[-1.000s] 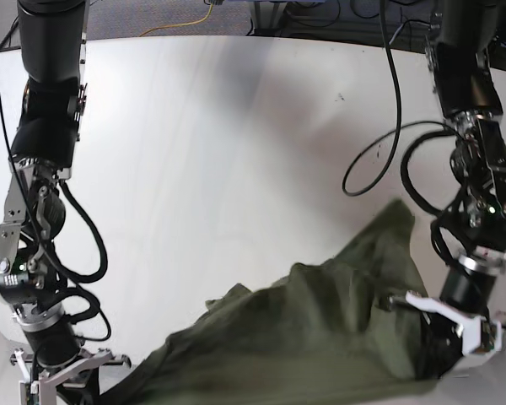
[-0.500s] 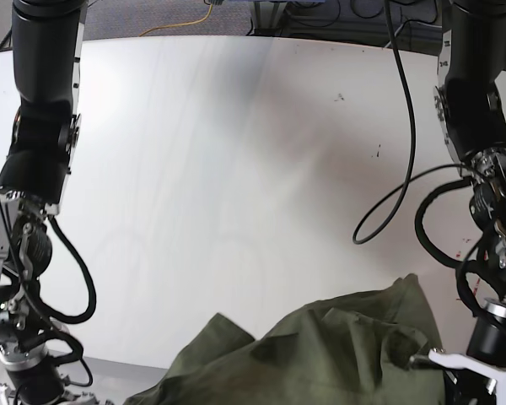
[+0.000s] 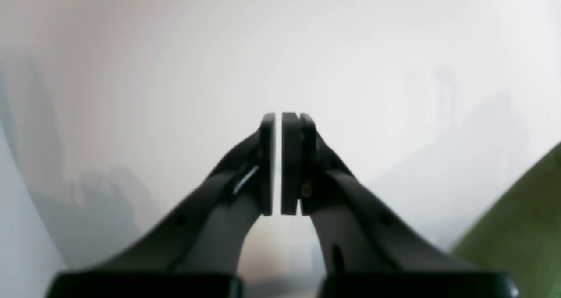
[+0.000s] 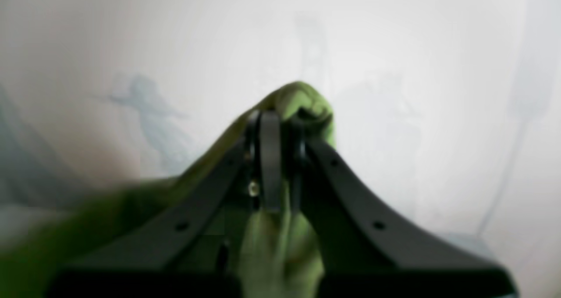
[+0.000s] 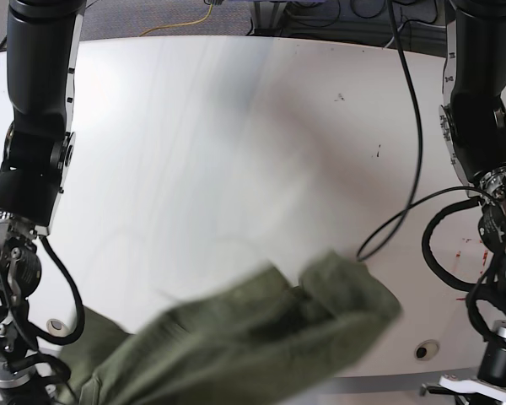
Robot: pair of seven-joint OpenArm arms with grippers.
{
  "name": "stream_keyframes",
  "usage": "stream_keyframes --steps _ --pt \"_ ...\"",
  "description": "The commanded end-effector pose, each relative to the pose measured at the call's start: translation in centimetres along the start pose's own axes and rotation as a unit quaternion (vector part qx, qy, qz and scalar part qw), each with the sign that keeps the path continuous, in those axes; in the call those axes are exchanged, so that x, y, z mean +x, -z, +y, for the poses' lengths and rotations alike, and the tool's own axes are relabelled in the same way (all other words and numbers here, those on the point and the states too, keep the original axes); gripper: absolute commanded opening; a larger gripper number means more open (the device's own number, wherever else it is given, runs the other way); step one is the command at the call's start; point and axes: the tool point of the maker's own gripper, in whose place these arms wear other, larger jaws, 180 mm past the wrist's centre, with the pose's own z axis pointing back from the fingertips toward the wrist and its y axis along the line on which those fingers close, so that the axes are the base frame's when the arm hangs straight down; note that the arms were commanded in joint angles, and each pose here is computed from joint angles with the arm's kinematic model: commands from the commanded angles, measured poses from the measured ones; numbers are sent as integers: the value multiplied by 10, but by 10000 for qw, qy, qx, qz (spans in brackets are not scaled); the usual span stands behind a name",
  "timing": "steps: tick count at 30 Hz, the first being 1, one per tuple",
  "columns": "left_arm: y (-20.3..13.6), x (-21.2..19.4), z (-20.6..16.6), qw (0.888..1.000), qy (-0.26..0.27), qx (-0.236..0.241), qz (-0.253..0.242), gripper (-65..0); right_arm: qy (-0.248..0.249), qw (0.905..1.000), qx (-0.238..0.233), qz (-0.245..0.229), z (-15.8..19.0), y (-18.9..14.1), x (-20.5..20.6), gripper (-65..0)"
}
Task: Layout the t-shirt on the table in an organized manner, then fold the t-shirt properly
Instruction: 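Pull the shirt apart with both grippers, stretching it across the table, then release the shirt with the left gripper and lift it away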
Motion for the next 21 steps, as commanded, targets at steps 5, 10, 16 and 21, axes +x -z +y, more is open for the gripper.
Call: stream_keyframes --steps 5,10,16,21 --pt "-12 -20 -7 9998 -110 -83 128 -647 -34 9999 -52 157 -8 -13 -31 -650" --pt "-27 -46 -20 9979 -423 -285 402 -647 42 9994 -190 295 -18 -37 -59 -650" --pt "-47 -82 -27 9945 -587 -304 818 -647 62 9975 -211 674 -18 -54 -99 -650" --pt "-69 -120 -38 9884 -732 -346 1287 -647 157 9965 -265 776 -17 -68 -117 -650"
